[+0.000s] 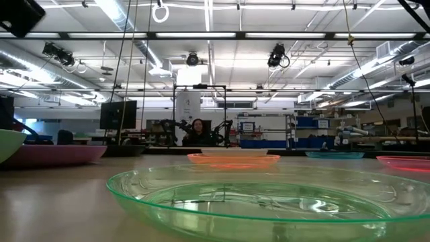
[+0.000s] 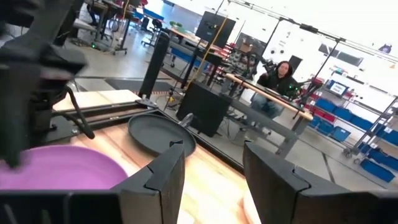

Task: Stack plastic plates
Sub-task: Stack the purple plate on top of the black plate

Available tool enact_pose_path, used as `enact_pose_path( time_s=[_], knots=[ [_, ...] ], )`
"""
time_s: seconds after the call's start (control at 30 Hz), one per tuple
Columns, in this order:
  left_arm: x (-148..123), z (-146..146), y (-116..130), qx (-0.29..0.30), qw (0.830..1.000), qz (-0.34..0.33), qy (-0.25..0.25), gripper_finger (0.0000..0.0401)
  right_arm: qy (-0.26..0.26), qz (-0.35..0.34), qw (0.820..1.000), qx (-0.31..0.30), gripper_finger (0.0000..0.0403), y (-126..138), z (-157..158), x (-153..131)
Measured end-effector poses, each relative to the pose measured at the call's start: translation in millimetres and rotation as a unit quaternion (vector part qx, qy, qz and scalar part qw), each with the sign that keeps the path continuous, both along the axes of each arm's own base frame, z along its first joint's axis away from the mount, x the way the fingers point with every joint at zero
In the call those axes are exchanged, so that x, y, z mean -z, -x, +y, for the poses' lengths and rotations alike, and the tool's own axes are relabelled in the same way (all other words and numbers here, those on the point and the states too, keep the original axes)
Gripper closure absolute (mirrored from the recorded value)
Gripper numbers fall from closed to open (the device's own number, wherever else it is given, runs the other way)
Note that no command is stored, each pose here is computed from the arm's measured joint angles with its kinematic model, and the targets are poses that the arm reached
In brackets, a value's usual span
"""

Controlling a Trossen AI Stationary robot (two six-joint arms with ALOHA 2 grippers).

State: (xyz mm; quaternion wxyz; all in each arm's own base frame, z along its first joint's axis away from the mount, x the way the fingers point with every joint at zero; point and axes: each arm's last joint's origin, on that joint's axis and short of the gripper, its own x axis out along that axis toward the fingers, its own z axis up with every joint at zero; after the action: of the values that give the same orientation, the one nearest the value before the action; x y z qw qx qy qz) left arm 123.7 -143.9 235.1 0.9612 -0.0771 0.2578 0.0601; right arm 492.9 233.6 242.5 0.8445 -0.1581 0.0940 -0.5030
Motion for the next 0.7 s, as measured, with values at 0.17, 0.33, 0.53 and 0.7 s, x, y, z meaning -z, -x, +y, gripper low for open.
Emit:
enact_pose_path(
  time_s=[0.17, 0.33, 0.53, 0.7],
  knots=[
    [2, 21, -21, -0.063, 0.997, 0.027, 0.019, 0.0321, -0.006, -0.010, 1.000, 0.002, 0.0238, 8, -7, -20],
    [6, 27, -38, -0.061, 0.997, 0.041, 0.001, 0.0321, 0.014, 0.027, 0.999, 0.017, 0.0255, 8, -24, -50],
    [15, 23, -53, -0.007, 0.998, 0.069, -0.012, 0.0321, 0.029, 0.060, 0.996, 0.053, 0.0282, 5, -64, -83],
    [17, 21, -53, 0.013, 0.996, 0.084, -0.018, 0.0321, 0.046, 0.102, 0.991, 0.075, 0.0304, 7, -90, -105]
  ],
)
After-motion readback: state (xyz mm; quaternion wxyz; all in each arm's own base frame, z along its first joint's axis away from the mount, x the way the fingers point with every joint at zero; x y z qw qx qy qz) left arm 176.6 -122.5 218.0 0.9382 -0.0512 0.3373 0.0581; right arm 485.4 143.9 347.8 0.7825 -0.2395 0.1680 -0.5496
